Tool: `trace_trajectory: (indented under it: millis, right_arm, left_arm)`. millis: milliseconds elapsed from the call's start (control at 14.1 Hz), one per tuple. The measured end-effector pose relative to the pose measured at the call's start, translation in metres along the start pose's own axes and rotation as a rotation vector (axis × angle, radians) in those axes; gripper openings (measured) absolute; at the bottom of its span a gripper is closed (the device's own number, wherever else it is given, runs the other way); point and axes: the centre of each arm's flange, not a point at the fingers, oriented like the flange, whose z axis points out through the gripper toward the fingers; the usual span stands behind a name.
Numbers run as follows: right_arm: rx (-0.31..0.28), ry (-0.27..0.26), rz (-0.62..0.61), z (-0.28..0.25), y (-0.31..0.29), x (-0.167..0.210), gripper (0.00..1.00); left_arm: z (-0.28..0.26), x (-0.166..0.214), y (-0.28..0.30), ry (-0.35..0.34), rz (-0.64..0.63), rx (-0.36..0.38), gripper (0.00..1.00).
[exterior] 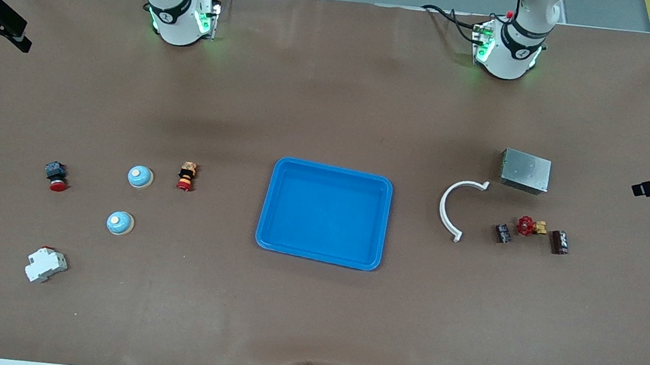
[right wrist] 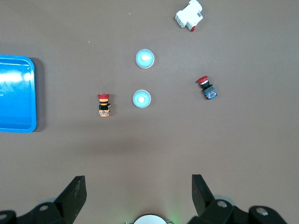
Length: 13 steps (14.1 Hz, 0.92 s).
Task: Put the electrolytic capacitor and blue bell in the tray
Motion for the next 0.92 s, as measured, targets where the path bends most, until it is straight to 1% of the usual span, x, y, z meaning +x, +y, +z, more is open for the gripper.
trace_trajectory:
  millis: [142,356,498,640,782,924]
  right_arm:
    - [0.000,-0.001,0.000,0.000,0.000,0.000,1.00]
    - [0.000,-0.012,0.000,0.006,0.000,0.001,1.00]
    - [0.000,-0.023,-0.001,0.013,0.000,0.002,1.00]
    - [0.000,-0.028,-0.001,0.021,-0.001,0.004,1.00]
    - [0.000,-0.033,-0.001,0.036,-0.001,0.008,1.00]
    - [0.000,-0.050,-0.002,0.052,-0.001,0.010,1.00]
  left_arm:
    - [0.020,0.013,-0.002,-0.008,0.005,-0.002,1.00]
    - [0.067,0.034,0.004,-0.018,0.020,0.005,1.00]
    - [0.100,0.041,0.009,-0.002,0.038,0.028,1.00]
    - [0.128,0.045,0.011,-0.003,0.062,0.052,1.00]
    - [0.145,0.050,0.014,-0.008,0.105,0.103,1.00]
    - [0.153,0.054,0.020,0.003,0.146,0.129,1.00]
